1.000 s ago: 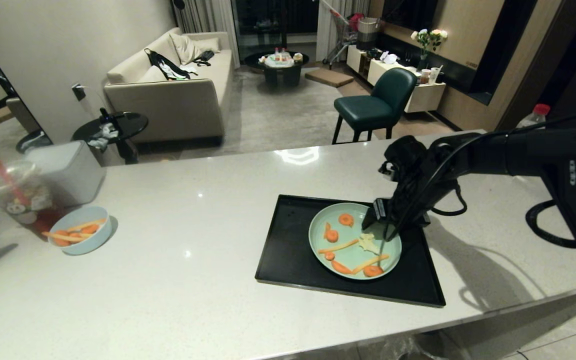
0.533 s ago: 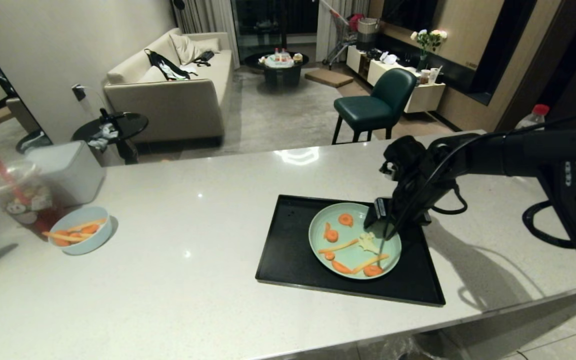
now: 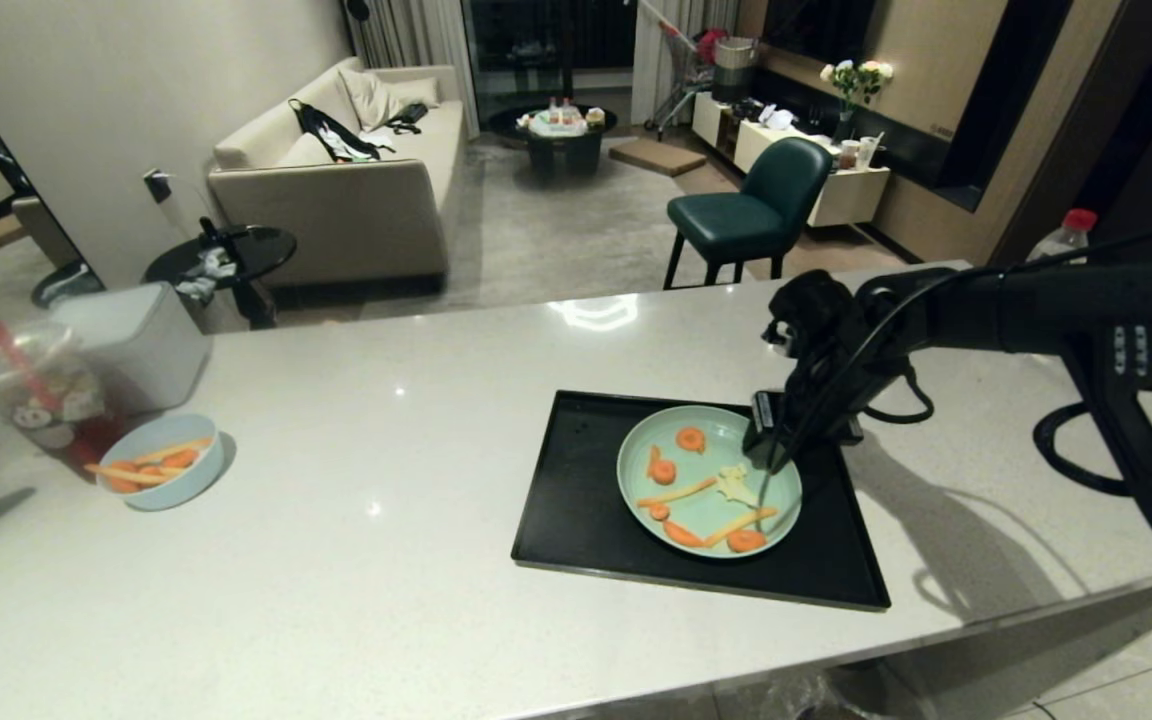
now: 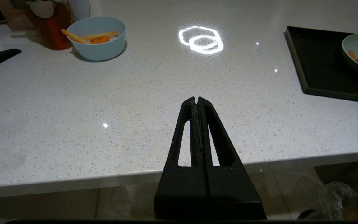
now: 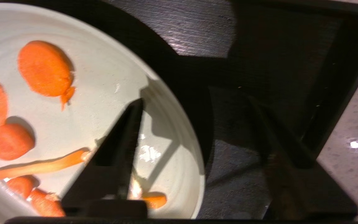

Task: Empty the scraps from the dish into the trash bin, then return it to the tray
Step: Pick up the plate with leftover food

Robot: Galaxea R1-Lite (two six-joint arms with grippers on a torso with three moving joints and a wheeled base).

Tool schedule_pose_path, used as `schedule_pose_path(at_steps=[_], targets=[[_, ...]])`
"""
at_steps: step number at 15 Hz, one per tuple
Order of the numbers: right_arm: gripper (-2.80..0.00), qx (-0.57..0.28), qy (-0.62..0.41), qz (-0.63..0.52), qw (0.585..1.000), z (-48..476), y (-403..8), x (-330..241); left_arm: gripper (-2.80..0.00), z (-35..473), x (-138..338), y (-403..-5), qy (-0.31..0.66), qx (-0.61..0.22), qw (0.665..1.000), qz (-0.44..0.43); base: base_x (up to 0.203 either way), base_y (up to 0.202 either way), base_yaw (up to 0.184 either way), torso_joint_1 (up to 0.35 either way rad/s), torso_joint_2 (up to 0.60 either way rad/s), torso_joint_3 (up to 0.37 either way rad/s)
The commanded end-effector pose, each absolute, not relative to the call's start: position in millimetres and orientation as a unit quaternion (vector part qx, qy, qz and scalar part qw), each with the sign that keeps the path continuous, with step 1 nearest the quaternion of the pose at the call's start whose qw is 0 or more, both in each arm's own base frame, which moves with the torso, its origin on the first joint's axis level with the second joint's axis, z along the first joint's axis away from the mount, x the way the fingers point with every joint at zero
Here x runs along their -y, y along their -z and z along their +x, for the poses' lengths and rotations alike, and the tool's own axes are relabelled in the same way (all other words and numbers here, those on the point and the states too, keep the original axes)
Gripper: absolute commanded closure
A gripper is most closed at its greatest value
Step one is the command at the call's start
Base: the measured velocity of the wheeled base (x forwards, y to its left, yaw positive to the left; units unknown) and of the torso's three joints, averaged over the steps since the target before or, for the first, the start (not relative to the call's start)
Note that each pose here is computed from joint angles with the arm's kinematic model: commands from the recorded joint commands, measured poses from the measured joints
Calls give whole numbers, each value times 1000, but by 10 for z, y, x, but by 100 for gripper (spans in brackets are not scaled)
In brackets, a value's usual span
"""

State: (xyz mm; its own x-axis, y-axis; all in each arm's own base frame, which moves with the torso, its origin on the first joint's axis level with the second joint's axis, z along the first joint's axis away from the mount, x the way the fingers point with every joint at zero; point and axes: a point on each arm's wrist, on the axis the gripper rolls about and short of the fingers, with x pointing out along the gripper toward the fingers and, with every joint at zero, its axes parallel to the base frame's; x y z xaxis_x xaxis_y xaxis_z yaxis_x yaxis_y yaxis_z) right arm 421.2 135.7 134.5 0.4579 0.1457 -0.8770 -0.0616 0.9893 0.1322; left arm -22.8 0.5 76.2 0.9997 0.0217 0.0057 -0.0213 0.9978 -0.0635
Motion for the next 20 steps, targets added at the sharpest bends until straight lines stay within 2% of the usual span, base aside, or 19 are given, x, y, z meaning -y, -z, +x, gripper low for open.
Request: schedule_pose_path(at_steps=[1, 11, 20], targets=[[0, -521, -60, 39, 850, 4220, -1308, -1365, 0, -227, -5, -761, -11, 3, 999, -32, 0, 0, 0, 0, 0, 0], [0, -518, -61, 40, 852, 4207, -1345, -1368, 0, -227, -5, -761, -11, 3, 999, -32, 0, 0, 0, 0, 0, 0], [0, -516, -70, 39, 853, 3975, -1631, -1385, 0, -227, -5, -761, -11, 3, 999, -32, 0, 0, 0, 0, 0, 0]])
